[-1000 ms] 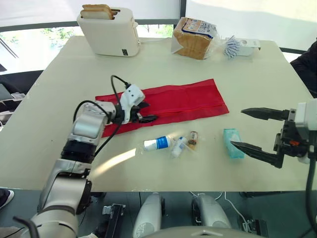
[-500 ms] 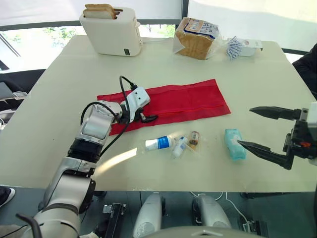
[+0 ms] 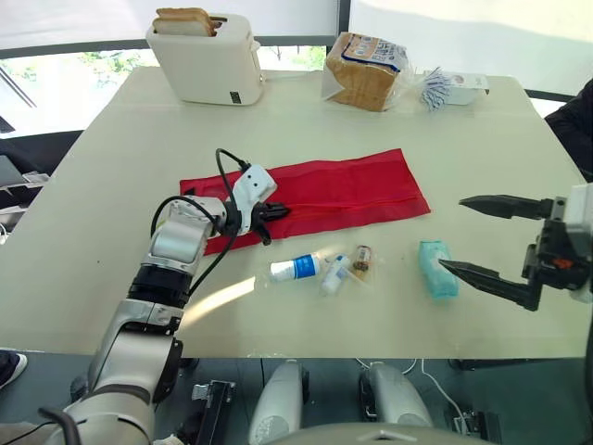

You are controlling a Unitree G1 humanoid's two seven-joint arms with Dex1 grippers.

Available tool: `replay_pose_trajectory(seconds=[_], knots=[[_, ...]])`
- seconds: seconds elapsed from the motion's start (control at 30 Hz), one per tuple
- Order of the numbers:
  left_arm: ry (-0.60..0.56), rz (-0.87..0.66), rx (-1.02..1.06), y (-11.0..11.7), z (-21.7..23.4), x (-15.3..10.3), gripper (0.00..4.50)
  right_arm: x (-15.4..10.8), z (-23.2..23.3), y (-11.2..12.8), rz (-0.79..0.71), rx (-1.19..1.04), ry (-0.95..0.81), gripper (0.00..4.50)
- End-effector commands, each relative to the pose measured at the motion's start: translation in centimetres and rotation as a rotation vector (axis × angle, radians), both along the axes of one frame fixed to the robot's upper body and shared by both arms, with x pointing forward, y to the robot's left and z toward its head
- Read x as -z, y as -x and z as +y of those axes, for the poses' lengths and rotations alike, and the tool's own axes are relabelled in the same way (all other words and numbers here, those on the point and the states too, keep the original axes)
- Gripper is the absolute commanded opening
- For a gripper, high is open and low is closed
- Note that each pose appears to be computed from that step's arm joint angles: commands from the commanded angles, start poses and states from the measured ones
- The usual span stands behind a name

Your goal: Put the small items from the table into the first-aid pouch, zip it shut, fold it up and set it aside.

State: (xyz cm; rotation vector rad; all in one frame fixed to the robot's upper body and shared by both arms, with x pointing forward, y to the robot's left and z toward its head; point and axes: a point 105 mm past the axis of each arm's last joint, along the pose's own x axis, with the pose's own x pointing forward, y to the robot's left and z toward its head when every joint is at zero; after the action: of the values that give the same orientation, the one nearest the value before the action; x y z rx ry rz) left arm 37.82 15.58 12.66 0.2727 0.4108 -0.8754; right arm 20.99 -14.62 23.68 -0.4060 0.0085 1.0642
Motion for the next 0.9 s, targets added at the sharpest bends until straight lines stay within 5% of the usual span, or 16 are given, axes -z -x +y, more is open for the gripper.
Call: replay_pose_trajectory(seconds=[0.03, 0.3, 0.6, 0.9], knots=[[0.107, 0.017, 0.033, 0.3, -0.8, -2.9, 0.05, 0.7, 1.5, -0.7, 0.012, -0.034, 0.034, 4.5], [0.074, -0.007, 0.029, -0.2, -0.5, -3.3, 0.05, 3.6, 7.5, -5.4, 0.039, -0.164, 0.101, 4.5], [0.022, -0.023, 0.022, -0.4, 0.3, -2.4, 0.05, 9.0, 16.0, -6.4, 0.141, -0.42, 0.254, 4.5], [0.011, -0.039, 0.012, -0.2, 0.3, -2.3, 0.05, 10.7, 18.4, -8.2, 0.113, -0.433, 0.3, 4.5]])
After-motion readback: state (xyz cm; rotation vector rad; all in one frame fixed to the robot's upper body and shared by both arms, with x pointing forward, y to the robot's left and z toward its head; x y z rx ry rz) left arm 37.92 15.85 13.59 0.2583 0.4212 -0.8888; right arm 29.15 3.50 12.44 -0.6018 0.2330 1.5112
